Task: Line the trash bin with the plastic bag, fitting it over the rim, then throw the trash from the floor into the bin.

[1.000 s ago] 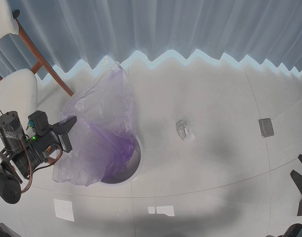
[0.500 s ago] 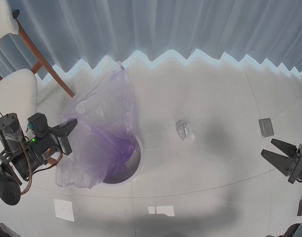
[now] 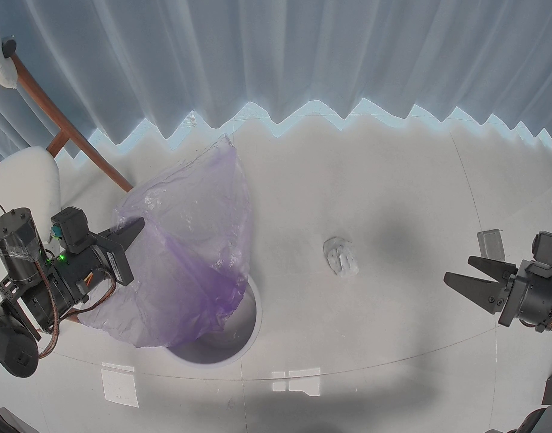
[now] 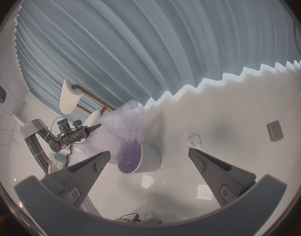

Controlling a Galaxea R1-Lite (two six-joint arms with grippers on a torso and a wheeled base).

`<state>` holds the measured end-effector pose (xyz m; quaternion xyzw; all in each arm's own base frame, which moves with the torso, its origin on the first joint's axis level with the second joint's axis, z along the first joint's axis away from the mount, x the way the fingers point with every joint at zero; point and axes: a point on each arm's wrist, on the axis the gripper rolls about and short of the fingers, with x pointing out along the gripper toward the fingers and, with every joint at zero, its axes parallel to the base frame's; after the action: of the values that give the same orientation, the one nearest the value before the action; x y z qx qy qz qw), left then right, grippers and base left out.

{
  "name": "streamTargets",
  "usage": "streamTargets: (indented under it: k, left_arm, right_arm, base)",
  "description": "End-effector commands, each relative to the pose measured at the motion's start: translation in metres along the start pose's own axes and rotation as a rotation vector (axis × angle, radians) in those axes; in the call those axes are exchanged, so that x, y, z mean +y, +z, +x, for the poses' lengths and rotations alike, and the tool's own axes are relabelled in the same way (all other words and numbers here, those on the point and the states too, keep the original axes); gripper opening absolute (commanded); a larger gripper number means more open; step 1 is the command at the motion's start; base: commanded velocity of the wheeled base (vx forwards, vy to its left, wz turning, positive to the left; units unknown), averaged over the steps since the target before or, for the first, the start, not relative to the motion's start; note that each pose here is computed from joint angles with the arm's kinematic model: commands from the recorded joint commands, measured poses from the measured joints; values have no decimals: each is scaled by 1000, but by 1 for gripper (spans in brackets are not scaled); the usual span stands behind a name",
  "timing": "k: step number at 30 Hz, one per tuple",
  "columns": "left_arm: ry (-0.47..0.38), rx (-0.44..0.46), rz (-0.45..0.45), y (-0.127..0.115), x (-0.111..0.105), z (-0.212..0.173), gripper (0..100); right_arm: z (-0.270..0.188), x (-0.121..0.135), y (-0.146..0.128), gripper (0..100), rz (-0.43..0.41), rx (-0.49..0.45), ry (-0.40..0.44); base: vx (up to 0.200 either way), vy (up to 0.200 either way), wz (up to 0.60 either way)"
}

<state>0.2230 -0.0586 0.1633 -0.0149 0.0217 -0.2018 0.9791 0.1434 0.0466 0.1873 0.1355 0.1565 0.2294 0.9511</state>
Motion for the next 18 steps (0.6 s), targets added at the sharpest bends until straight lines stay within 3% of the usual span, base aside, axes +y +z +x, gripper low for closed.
streamTargets:
  k: [1,13,18]
  left_arm:
    - [-29,2,-2,-1,-8,2,0]
    - [-79,0,-2,-1,-18,-1,0]
    - [-82,0,0,-1,-20,-2,0]
  right_arm:
    - [19,-5,-1,100,8,36,-8]
    - [73,-1,-16,100,24,91,63]
    - [92,1,-24,100,48,101,87]
  base:
    - [200,0,0]
    - [0,0,0]
    - [0,200,0]
